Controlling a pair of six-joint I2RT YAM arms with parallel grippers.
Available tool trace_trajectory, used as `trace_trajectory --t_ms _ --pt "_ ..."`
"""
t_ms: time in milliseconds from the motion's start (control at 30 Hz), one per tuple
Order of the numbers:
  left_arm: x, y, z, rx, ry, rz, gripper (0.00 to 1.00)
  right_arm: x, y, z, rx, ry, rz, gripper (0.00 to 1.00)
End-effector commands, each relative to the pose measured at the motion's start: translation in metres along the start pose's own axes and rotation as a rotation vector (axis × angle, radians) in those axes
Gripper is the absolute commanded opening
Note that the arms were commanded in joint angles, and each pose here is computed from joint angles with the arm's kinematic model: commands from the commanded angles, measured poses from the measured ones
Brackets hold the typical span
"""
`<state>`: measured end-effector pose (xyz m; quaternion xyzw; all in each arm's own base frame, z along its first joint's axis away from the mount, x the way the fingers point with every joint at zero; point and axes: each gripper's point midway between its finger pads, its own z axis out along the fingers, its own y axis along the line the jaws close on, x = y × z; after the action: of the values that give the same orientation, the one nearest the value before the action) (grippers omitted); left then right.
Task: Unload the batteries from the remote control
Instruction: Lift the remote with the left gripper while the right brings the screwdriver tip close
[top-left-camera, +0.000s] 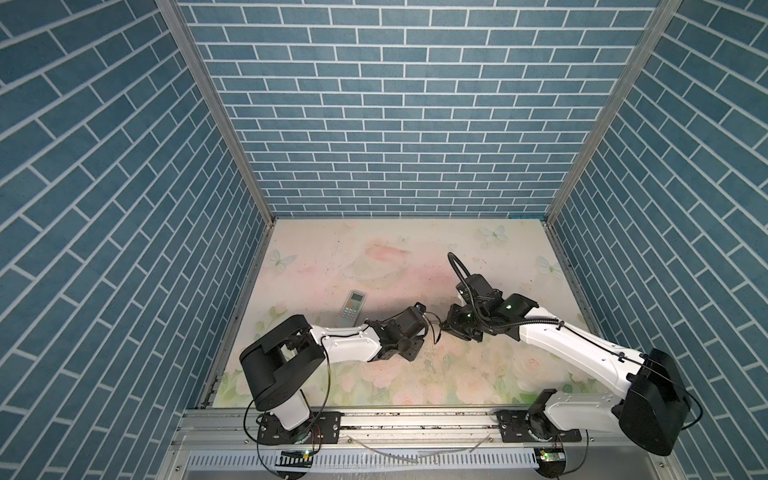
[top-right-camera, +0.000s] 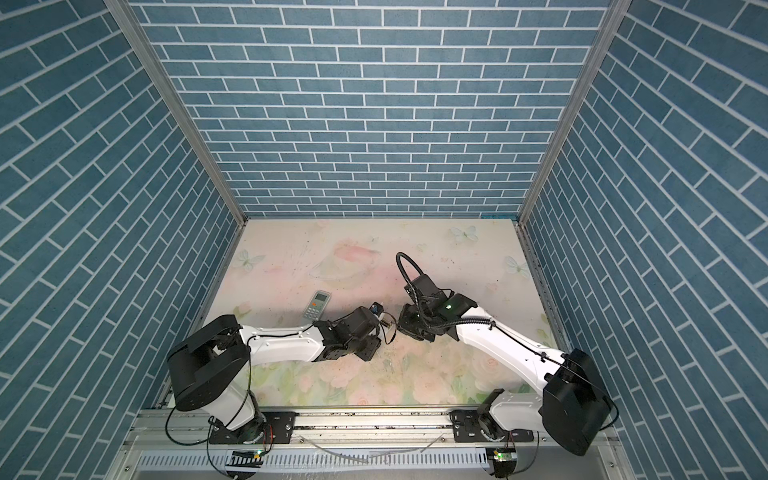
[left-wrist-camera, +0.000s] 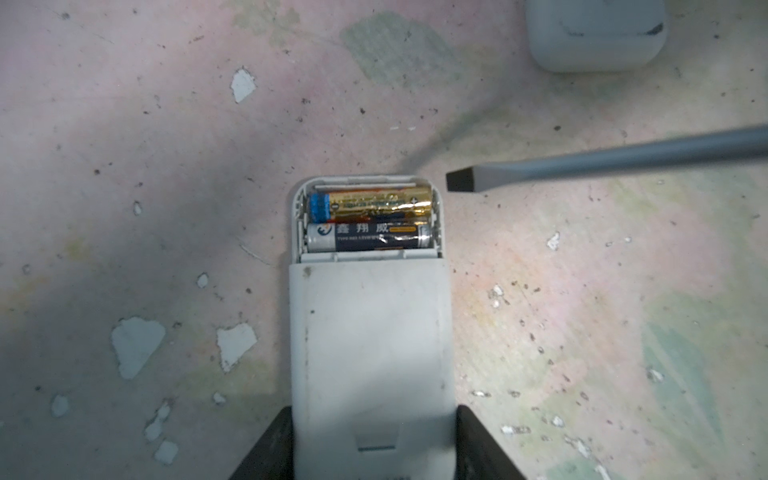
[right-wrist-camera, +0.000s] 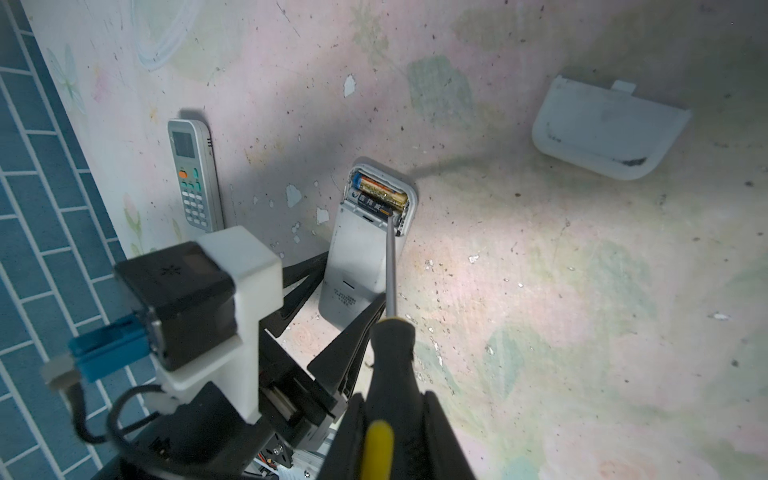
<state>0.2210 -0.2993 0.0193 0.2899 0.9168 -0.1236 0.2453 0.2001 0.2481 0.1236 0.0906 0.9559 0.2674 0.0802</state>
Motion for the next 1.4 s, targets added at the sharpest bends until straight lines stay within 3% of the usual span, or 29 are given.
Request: trace_trajectory --t_ms 0,1367 --pt "0.0379 0.0044 0.0132 -0.006 0.125 0.008 0.49 0.003 -0.0093 0.005 0.014 0.006 0.049 0.0" --pt "0.044 0.0032 0.0131 0.01 0.128 -0.024 0.48 -0.0033 -0.0171 0.0101 0.041 -0.029 0.036 0.0"
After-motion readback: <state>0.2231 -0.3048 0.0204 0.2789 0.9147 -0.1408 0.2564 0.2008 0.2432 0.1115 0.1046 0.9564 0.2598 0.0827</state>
